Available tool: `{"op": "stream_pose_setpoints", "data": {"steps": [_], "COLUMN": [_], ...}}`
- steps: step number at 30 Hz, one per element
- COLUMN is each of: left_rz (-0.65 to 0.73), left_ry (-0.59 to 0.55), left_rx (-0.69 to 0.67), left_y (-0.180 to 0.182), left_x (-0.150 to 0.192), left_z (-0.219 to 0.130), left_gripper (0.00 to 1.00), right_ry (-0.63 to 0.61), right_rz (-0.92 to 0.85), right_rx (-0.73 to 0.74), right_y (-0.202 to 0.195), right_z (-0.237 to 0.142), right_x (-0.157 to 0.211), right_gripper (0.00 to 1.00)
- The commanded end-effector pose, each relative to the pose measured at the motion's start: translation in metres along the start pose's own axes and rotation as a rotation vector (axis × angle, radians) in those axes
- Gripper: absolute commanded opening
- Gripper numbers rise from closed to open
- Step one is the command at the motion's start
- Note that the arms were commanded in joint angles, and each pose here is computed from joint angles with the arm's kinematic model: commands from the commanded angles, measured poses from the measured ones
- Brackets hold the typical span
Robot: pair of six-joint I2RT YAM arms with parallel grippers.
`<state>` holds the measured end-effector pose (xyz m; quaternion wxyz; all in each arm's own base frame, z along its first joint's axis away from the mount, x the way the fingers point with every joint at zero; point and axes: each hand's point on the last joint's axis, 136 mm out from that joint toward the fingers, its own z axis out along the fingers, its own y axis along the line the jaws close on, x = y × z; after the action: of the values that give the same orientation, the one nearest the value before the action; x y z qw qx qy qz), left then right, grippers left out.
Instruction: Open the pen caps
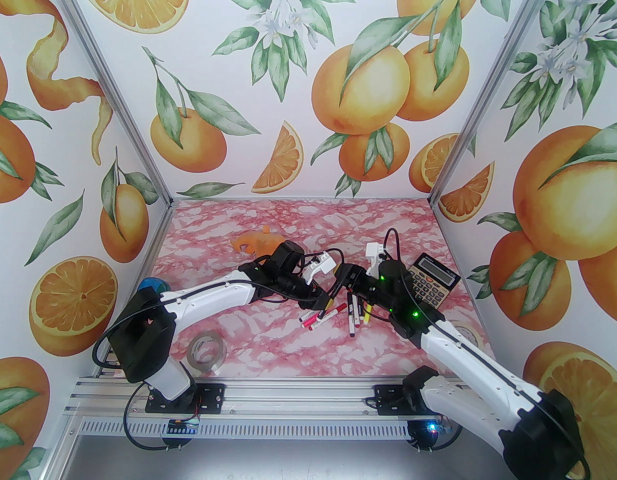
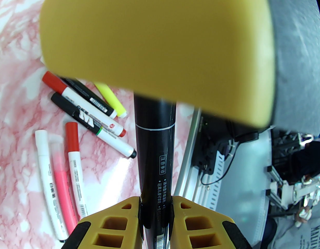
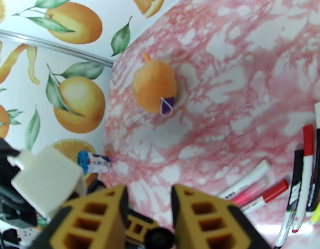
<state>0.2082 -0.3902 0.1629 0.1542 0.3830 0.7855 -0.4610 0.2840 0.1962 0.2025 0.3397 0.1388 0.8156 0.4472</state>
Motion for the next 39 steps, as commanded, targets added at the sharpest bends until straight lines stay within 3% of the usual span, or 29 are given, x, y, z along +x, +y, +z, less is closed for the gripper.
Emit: {"op": "stream_pose_setpoints", "data": {"steps": [1,18,26,39], "left_rz": [0.037,0.025,0.023,0.029], "left_ry": [-0.008,0.011,0.033,0.031], "left_rx": [0.033,0.029,0.031,0.027], "left_y": [-0.01,-0.007,-0.007,-0.009], "left_x": [-0.01,-0.003,0.003,0.002], "left_z": [0.002,0.004,0.008,0.009], "left_gripper": [0.21,0.21,0.21,0.21], "right_ry": [0.003,-0.015,-0.028,-0.008], "right_rz": [-0.02,-0.084,-0.084,-0.068], "right_rx": [-0.013,0.098,0.081,0.067], "right_y": [0.007,-0.01,-0.005,-0.005], "right_z": [0.002,-0.004,-0.006,-0.002], "right_x": [-0.001,0.002,-0.001,0.004], "right_gripper": [0.33,0.27,0.32,0.29]}}
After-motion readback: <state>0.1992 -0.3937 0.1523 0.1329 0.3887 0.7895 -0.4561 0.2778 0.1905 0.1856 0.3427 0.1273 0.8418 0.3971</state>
